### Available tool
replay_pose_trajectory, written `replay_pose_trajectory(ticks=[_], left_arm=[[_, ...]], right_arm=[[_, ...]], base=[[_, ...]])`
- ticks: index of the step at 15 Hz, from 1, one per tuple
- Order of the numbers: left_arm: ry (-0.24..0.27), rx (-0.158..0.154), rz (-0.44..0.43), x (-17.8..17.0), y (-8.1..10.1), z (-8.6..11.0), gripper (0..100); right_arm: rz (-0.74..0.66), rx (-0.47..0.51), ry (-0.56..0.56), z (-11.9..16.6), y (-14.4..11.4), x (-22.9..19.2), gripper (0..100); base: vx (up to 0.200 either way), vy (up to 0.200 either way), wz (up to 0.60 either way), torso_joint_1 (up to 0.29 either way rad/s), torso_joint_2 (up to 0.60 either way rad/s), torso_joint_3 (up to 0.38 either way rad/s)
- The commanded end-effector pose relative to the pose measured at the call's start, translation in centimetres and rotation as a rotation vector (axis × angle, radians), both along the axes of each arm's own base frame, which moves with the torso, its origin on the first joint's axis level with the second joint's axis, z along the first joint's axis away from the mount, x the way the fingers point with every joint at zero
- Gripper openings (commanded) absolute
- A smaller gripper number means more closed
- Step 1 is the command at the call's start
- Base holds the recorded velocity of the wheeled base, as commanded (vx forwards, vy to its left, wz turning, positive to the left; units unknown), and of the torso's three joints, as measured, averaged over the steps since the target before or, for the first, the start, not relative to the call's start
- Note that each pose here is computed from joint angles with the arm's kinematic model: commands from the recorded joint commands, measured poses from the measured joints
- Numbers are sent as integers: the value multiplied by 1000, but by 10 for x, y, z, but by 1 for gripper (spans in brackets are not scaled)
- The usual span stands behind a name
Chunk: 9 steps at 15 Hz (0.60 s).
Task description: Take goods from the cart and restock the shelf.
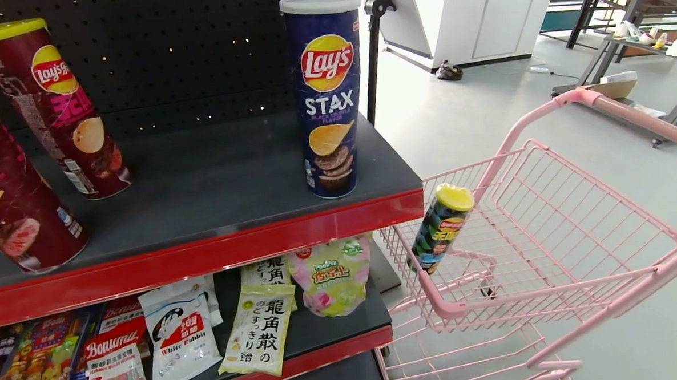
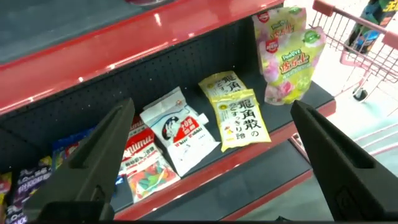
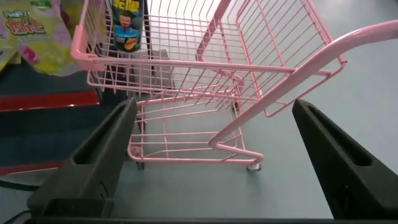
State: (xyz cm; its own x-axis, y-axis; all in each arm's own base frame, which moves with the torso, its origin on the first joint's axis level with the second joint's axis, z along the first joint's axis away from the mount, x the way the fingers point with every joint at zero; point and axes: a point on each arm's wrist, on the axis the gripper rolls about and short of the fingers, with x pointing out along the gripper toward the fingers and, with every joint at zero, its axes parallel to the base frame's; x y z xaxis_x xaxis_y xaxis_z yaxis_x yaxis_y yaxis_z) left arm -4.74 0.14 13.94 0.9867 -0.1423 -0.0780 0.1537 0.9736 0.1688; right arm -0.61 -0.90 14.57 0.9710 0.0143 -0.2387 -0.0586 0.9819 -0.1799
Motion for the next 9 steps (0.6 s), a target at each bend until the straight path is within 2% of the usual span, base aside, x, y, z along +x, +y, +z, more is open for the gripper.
replay_pose_trajectory(ticks=[1,2,4,6,7,9], left_arm=[[-2,0,0,0,0,0,100],[-1,-1,0,0,0,0,100],[11,-1,0,1,0,-2,100],[14,-1,-4,2,0,-2,100],[14,-2,-1,2,0,-3,100],[11,-5,7,2,0,-2,100]], right_arm=[[20,-8,40,26,8,22,100],[25,15,37,47,18,51,100],[68,141,4,60,39,111,100],[141,185,14,50,55,154,100],[193,188,61,36,66,183,100],[207,192,71,19,77,215,100]], base=[[0,0,0,-36,134,95],[0,0,0,-12,76,51],[0,0,0,0,0,0],[0,0,0,0,0,0],[0,0,0,0,0,0],[0,0,0,0,0,0]])
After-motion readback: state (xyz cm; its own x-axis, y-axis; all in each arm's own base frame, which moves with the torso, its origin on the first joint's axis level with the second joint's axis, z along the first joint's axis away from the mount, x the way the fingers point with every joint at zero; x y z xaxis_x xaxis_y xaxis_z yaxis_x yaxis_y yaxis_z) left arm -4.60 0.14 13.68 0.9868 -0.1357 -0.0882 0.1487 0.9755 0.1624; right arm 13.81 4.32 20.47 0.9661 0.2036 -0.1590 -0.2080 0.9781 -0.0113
